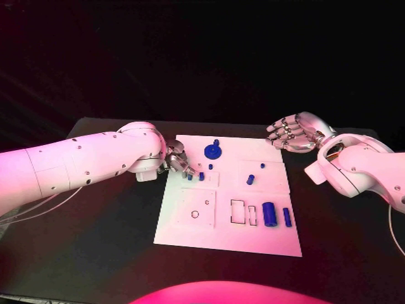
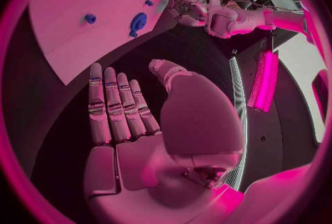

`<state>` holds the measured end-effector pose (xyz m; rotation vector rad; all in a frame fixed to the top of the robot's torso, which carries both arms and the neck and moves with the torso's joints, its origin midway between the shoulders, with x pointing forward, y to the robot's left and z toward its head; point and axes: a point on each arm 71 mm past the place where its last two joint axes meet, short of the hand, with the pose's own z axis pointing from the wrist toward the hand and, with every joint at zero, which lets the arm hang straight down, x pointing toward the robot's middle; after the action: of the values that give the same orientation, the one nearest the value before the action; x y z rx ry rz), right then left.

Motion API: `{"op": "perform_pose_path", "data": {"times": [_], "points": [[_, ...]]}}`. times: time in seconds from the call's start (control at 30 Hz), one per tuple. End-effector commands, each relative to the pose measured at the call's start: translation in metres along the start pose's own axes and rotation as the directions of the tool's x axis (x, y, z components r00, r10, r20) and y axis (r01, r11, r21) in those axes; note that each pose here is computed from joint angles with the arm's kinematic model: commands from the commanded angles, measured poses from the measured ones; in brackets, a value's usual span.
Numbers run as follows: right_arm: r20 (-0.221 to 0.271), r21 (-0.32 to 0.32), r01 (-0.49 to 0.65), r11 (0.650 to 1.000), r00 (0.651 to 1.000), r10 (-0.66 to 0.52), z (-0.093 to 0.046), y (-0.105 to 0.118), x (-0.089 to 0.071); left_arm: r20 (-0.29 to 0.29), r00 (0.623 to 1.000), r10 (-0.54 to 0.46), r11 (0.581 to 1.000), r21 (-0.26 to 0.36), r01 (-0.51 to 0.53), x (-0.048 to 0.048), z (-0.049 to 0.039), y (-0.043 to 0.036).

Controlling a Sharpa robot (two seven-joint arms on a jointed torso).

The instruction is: Assemble the parts on the task board

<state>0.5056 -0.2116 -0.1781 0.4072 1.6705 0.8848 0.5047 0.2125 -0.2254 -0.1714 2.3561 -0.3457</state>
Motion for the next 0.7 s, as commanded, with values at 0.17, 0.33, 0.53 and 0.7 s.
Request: {"op": "perform_pose_path", "data": {"times": [0.17, 0.33, 0.53, 0.7], "points": [[-0.011, -0.015, 0.002, 1.000, 1.000, -0.002, 0.000, 0.001, 0.001, 0.023, 0.999, -0.044, 0.999, 0.025, 0.044, -0.0031, -0.0035, -0.0024], [-0.011, -0.014, 0.003, 1.000, 1.000, -0.003, 0.000, 0.001, 0.001, 0.031, 0.997, -0.076, 0.997, 0.034, 0.075, -0.0064, -0.0073, 0.0002], [-0.011, -0.013, 0.003, 1.000, 1.000, -0.003, 0.000, 0.001, 0.001, 0.024, 0.994, -0.106, 0.994, 0.045, 0.104, -0.0083, -0.0109, 0.0027], [-0.011, -0.013, 0.003, 1.000, 1.000, -0.003, 0.000, 0.001, 0.001, 0.018, 0.993, -0.115, 0.992, 0.051, 0.114, -0.0082, -0.0122, 0.0028]]}}
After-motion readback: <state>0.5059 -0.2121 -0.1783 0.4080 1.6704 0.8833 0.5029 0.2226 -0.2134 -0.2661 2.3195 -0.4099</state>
